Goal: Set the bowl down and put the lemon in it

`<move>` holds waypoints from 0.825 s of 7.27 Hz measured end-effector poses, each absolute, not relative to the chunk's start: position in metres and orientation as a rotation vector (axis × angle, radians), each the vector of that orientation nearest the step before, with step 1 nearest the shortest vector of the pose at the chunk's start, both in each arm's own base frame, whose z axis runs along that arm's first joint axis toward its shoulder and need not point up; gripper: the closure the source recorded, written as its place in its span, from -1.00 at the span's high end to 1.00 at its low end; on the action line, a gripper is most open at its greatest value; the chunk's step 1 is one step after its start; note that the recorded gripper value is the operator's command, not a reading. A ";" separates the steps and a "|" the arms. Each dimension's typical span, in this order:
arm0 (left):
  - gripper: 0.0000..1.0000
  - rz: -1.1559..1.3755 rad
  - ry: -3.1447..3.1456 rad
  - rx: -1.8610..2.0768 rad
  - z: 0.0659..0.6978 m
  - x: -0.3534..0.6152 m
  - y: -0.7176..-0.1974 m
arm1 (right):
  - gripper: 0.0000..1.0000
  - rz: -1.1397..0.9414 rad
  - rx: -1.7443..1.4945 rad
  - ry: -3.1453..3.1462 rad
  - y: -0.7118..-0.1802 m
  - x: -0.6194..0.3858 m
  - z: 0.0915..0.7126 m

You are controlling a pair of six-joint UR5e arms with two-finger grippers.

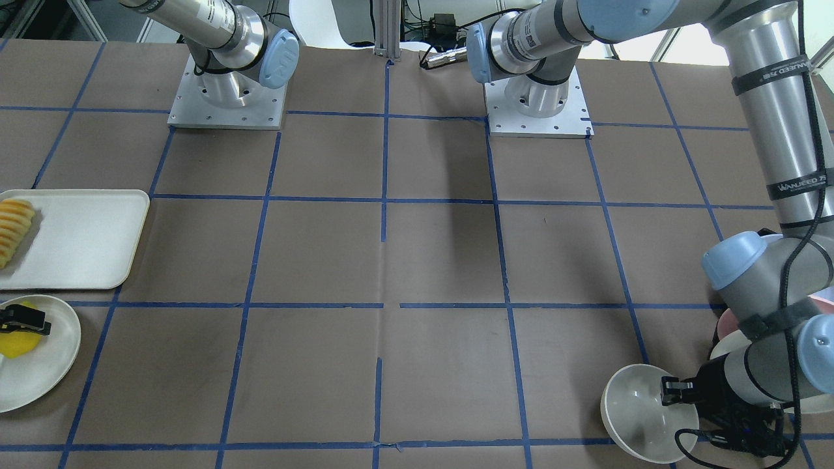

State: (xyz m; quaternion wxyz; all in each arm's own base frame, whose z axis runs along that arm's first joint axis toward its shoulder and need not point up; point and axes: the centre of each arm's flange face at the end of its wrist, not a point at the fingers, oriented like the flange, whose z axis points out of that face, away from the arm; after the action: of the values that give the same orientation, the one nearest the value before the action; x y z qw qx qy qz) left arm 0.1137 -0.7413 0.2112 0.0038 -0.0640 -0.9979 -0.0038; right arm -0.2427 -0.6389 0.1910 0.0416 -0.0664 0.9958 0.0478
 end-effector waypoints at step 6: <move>-1.00 0.020 -3.164 -0.131 0.242 0.087 -0.742 | -0.63 0.111 -0.218 3.096 -0.614 -0.220 0.328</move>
State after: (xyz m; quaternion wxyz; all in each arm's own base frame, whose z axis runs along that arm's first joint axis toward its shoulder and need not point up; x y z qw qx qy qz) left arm 0.0866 -0.7419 0.2419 -0.0128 -0.0414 -0.9990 0.0062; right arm -0.2204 -0.6142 0.3285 0.0179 -0.0702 0.9967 0.0358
